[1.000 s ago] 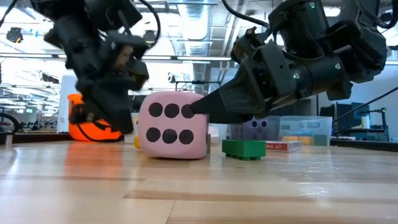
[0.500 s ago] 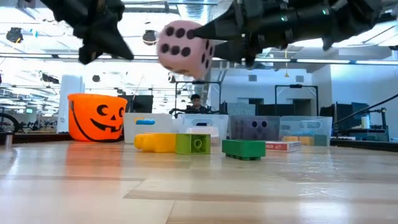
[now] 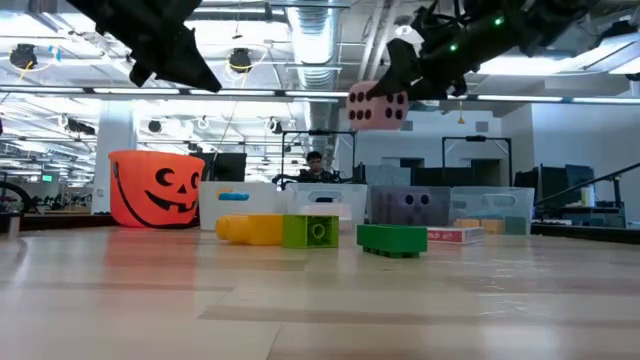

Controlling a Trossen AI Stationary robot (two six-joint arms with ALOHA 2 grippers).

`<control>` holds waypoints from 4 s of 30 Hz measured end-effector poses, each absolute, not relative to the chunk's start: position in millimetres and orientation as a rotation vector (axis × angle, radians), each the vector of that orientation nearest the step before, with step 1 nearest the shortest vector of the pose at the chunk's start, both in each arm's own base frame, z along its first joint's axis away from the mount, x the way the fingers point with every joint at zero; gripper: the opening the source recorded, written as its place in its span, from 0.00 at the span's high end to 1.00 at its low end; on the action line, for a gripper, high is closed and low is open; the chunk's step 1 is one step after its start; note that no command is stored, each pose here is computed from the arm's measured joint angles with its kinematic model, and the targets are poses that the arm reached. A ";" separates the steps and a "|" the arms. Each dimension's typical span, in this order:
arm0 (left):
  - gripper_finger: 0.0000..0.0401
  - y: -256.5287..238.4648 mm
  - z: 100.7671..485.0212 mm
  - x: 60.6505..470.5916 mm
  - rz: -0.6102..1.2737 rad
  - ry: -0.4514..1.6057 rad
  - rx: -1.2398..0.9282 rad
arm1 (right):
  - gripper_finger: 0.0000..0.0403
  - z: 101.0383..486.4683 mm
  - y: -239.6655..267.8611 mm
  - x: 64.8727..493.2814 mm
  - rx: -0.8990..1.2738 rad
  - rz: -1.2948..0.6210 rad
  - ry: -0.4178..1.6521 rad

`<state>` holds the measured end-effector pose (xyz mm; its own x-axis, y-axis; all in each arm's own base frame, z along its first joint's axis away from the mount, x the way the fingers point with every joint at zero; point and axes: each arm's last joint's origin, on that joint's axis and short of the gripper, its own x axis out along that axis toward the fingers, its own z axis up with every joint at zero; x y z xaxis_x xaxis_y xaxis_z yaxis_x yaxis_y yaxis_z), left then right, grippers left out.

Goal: Pick & Place Toys
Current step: Put the pink dice into the black bin

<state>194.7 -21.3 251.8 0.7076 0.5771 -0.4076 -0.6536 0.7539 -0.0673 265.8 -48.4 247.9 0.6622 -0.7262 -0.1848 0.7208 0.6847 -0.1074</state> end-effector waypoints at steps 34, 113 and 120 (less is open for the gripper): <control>1.00 -24.2 233.3 208.3 0.707 0.461 -0.169 | 0.18 224.8 -57.0 253.4 0.410 0.326 0.508; 1.00 -24.3 233.3 208.3 0.720 0.443 -0.220 | 0.18 186.6 -218.1 215.0 0.177 -0.699 0.387; 1.00 -24.3 233.3 208.3 0.719 0.443 -0.220 | 0.18 184.9 -218.2 215.5 0.188 -0.707 0.392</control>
